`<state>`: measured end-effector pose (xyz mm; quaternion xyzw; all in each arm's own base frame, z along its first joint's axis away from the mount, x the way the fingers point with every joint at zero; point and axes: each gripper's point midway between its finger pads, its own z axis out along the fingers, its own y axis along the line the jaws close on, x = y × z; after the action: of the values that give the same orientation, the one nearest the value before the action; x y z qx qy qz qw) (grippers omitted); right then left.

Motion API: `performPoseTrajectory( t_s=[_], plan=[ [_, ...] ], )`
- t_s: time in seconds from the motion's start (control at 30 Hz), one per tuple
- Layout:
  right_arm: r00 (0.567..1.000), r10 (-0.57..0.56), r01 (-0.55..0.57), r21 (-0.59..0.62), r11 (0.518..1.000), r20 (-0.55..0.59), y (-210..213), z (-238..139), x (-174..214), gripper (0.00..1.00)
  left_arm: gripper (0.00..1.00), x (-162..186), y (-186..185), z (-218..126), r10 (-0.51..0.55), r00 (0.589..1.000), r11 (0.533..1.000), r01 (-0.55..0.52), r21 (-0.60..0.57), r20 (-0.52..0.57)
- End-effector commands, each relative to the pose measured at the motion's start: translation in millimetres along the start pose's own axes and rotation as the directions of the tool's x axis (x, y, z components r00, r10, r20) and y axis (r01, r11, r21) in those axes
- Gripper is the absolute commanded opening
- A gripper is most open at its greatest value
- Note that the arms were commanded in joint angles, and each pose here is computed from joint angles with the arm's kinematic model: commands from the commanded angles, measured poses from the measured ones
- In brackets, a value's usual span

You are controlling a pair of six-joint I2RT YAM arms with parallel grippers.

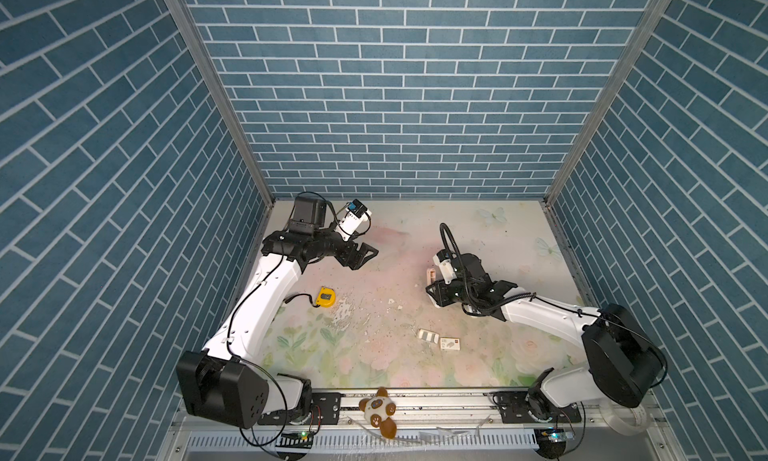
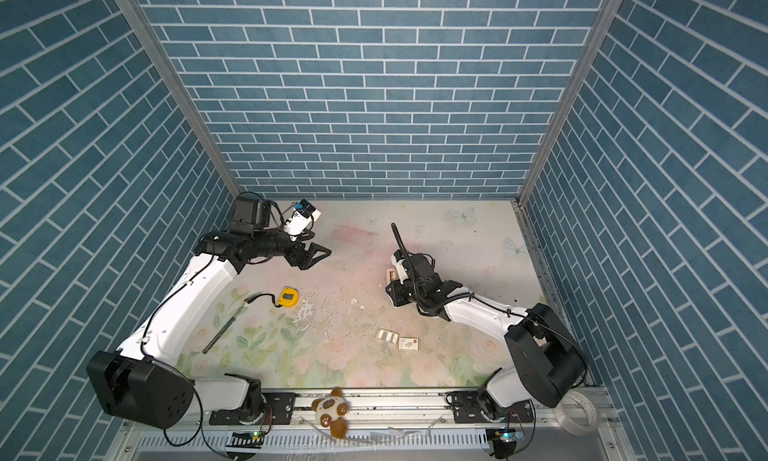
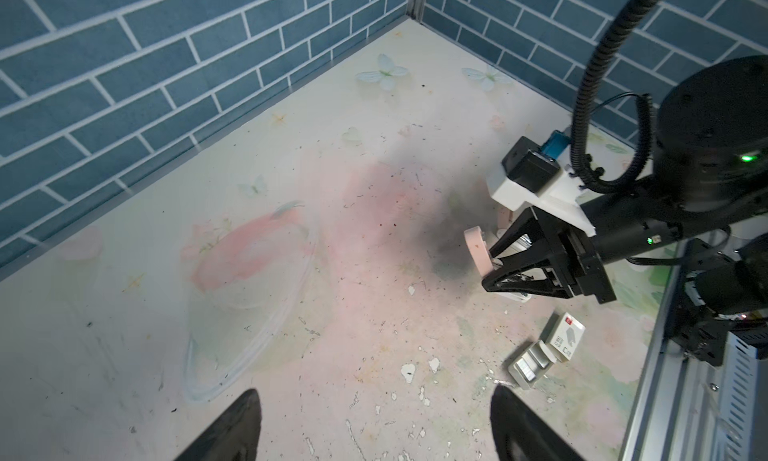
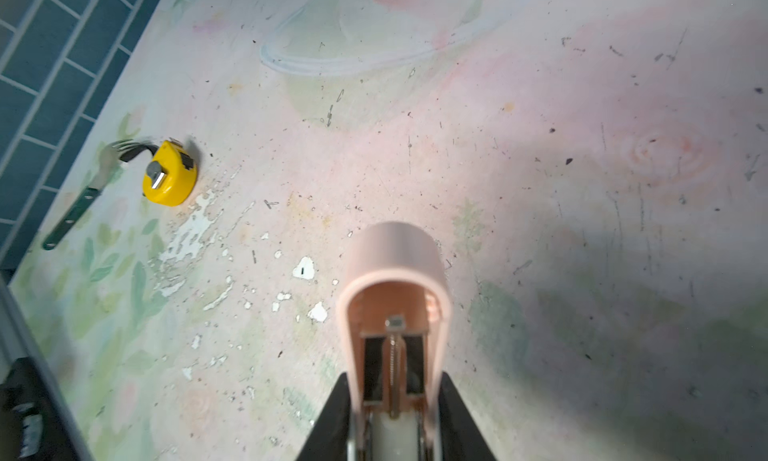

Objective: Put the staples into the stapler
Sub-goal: 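Open the left gripper and draw it back while the right gripper holds the stapler, then lower the opened stapler onto the table with the right gripper and release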

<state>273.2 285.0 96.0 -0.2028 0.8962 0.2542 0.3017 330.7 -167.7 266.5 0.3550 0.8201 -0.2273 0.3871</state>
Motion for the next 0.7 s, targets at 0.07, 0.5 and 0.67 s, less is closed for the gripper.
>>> performPoseTrajectory(
  t_s=[0.07,0.5,0.67],
  plan=[
    [0.993,-0.058,0.039,0.171,0.984,0.106,-20.4,11.3,-5.8,0.12,0.87,3.6,10.3,-5.2,0.003,0.999,0.996,0.0,-0.091,0.033],
    [0.997,-0.042,0.027,0.232,0.972,0.059,-32.0,43.7,20.8,0.15,0.88,15.7,11.9,1.7,-0.003,1.0,0.995,0.006,-0.098,0.029],
    [0.999,-0.038,0.027,0.242,0.97,0.039,-34.7,47.8,29.4,0.17,0.88,17.6,10.7,3.5,-0.006,1.0,0.996,0.008,-0.09,0.026]
  ],
)
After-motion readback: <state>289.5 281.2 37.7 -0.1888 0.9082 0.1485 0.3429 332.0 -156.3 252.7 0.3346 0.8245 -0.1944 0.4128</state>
